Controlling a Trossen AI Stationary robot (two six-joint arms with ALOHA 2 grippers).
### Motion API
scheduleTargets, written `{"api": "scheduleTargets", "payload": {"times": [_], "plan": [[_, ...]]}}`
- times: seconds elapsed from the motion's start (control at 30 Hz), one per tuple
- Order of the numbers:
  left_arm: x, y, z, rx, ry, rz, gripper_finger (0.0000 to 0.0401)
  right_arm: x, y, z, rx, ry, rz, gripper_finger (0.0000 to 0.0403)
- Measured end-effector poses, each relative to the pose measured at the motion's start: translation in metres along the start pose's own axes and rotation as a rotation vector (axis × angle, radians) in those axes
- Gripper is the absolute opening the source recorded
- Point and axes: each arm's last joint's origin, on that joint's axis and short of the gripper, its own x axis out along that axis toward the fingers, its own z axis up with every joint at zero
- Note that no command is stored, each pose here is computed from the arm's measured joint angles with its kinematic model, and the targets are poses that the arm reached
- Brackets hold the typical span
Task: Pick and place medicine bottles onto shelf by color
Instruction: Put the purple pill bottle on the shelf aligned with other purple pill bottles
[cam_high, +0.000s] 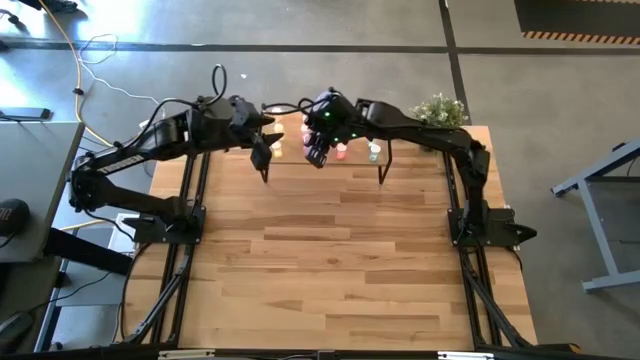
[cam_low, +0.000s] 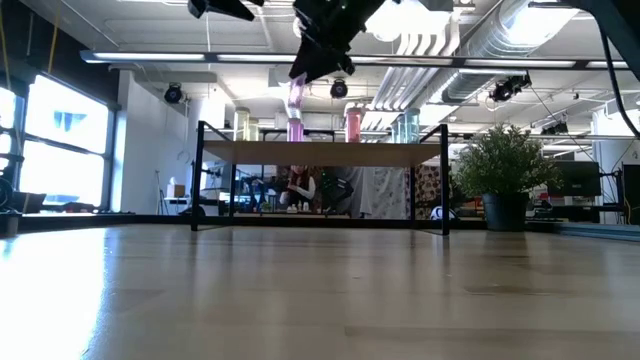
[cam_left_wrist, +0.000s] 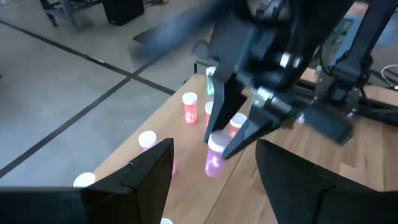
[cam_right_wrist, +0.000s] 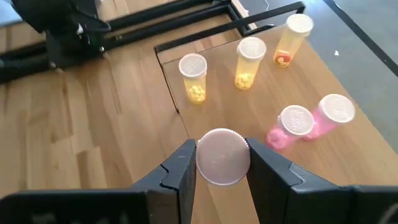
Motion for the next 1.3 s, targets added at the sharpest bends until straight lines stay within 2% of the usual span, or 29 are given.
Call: {"api": "scheduleTargets", "payload": {"times": [0.4,0.7,1.3], "plan": [[-0.017,0.004,0.002,-0.035,-0.046,-0.004,0.0216,0.032,-0.001,-0.009,-0.076,0.057,-0.008,0.0109],[-0.017,0.003,0.002,-0.034,-0.045,-0.006,0.0216,0.044,-0.001,-0.012,-0.119,0.071,-0.019,0.0109],[-0.017,0.003,0.002,-0.034,-0.045,-0.006,0.0216,0.058,-0.002,-0.018,-0.119,0.114,-0.013,0.0109]]}}
